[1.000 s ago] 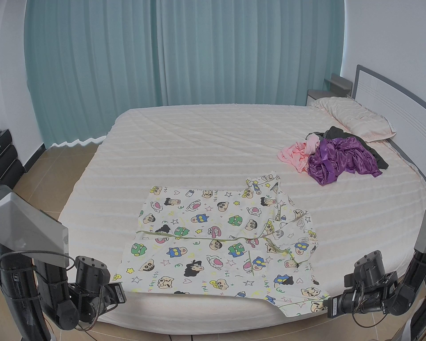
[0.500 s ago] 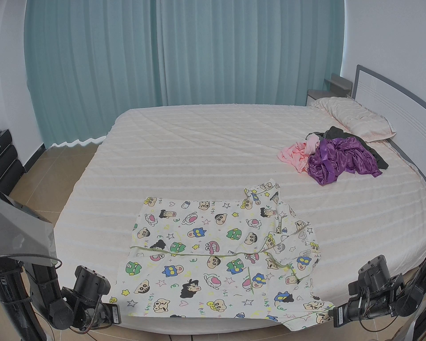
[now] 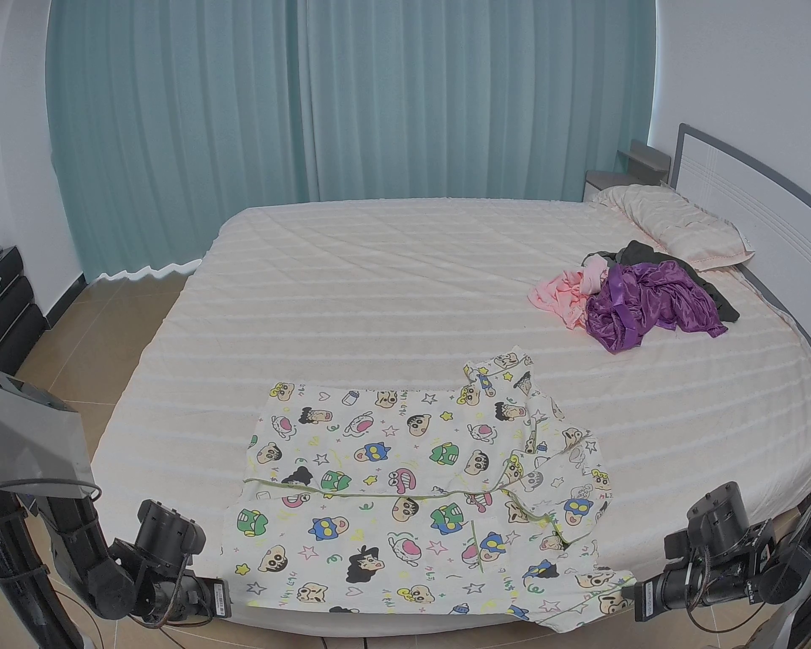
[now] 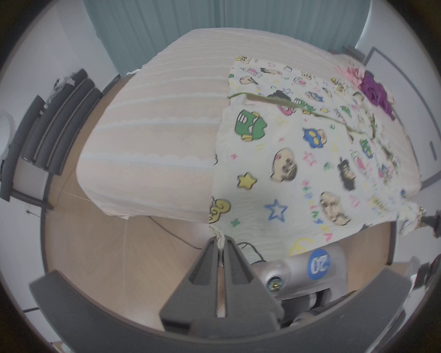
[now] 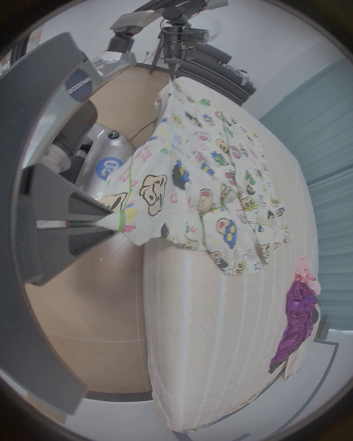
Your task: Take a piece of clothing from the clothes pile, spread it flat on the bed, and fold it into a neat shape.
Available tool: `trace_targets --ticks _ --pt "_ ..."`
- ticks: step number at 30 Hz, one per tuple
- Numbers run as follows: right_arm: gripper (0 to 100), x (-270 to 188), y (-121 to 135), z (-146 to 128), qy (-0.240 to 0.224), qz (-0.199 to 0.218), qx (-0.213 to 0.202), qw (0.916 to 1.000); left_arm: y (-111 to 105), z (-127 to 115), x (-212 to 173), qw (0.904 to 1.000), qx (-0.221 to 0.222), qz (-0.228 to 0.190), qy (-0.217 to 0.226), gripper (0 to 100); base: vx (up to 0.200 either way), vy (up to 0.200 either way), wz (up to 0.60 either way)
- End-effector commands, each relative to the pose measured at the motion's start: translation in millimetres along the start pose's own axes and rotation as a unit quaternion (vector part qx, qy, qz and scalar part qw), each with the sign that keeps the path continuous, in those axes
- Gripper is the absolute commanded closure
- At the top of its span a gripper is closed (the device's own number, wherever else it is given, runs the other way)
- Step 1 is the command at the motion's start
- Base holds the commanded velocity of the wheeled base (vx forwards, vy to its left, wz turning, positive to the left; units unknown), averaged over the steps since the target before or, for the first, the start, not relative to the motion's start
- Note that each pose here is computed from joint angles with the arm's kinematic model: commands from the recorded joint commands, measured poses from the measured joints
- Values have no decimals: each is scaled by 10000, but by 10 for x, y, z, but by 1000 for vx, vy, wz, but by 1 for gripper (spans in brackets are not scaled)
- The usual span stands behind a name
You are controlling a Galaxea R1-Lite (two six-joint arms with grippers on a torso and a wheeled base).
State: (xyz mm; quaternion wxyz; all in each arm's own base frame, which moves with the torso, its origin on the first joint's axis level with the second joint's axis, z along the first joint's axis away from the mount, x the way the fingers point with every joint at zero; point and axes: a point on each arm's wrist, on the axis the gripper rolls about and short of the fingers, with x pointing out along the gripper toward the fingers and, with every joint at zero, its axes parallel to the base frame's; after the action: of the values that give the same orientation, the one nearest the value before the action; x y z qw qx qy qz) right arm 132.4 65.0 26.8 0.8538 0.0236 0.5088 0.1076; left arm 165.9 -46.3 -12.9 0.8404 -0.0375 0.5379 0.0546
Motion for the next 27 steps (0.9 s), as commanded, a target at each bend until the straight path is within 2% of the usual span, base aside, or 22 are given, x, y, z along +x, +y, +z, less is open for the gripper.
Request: trace_targets --ticks 1,5,9,12,19,21,23,27 --pt "100 -75 54 178 -550 344 264 9975 -11 185 28 9983 -424 -328 -218 100 0 0 0" --pt "100 -52 94 310 -669 537 522 9950 -37 372 42 9933 -914 -519 -478 100 0 0 0" --pt "100 91 80 392 -517 419 691 9954 -48 547 126 9886 -1276 -545 -586 100 0 0 0" --pt "100 179 54 483 -567 404 801 9944 -72 677 214 9830 -1625 -640 -559 100 0 0 0" --pt "100 372 -12 644 -740 489 1031 9907 -62 873 254 9764 -1930 -954 -164 100 0 0 0" --pt "100 418 -30 665 -753 459 1084 9902 -64 920 260 9742 -2024 -983 -167 100 0 0 0" --pt "100 503 -73 717 -894 439 1216 9876 -31 1048 244 9651 -2332 -1164 -242 100 0 0 0" --pt "100 570 -118 775 -1137 431 1285 9842 16 1132 245 9594 -2523 -1230 -283 100 0 0 0"
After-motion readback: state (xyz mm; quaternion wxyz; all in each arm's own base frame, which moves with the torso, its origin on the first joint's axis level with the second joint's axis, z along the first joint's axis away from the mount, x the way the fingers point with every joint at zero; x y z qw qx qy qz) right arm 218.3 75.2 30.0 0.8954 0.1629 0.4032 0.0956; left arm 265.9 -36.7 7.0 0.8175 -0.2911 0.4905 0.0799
